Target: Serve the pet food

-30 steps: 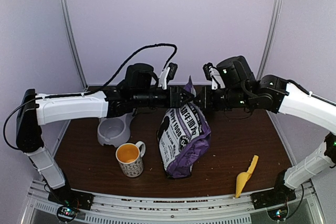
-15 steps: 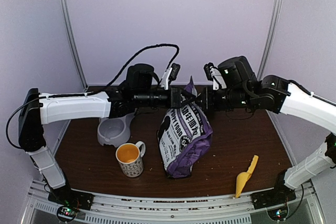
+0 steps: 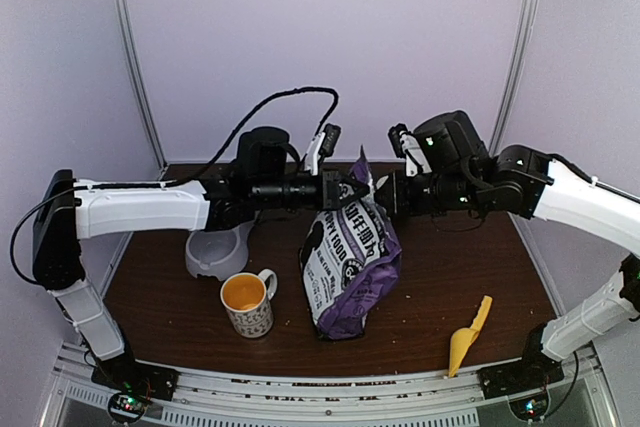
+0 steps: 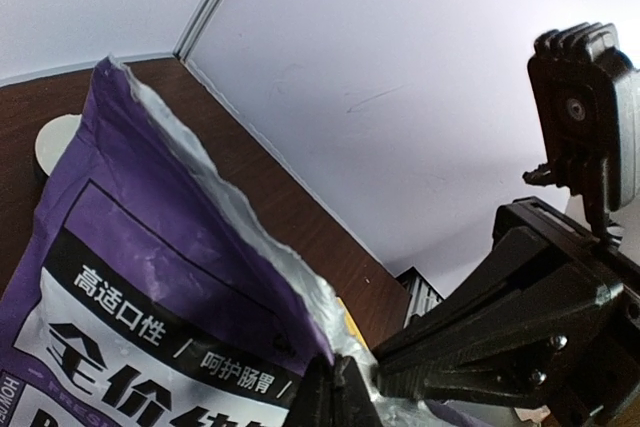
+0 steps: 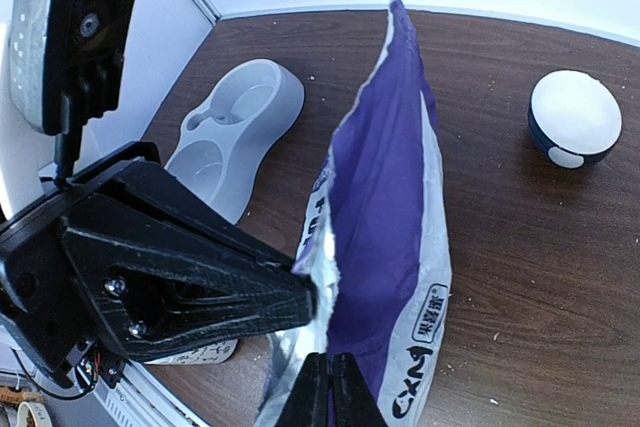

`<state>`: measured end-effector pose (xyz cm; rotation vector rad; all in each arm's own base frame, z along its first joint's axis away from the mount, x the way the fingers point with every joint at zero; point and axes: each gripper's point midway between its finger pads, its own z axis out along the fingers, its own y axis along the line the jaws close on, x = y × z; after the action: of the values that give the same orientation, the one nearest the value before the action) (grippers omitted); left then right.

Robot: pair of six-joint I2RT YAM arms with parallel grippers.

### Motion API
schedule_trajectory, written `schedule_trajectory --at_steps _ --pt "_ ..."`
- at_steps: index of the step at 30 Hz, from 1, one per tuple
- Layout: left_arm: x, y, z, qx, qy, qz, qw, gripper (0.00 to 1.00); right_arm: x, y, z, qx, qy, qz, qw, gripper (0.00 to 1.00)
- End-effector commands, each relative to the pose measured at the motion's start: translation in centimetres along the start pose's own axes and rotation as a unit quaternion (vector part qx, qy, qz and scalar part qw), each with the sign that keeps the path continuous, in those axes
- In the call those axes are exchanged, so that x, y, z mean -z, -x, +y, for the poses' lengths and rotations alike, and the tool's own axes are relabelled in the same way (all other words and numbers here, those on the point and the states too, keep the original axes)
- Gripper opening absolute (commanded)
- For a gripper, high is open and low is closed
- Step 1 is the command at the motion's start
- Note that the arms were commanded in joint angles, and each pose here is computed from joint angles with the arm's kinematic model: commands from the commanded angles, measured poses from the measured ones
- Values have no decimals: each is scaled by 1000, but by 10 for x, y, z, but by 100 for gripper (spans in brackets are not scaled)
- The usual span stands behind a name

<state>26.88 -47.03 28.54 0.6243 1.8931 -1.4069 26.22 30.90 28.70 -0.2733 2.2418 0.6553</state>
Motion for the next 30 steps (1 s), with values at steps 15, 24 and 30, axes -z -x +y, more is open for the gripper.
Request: schedule_trajectory --at_steps 15,24,30 --pt "34 21 -21 -62 -3 -56 997 0 17 7 -14 10 -48 -13 999 0" --pt "33 23 -30 -71 -18 -59 996 0 26 18 23 10 15 -7 1000 38" --pt "33 23 -36 -76 -27 -63 995 0 20 17 29 20 12 4 1000 38"
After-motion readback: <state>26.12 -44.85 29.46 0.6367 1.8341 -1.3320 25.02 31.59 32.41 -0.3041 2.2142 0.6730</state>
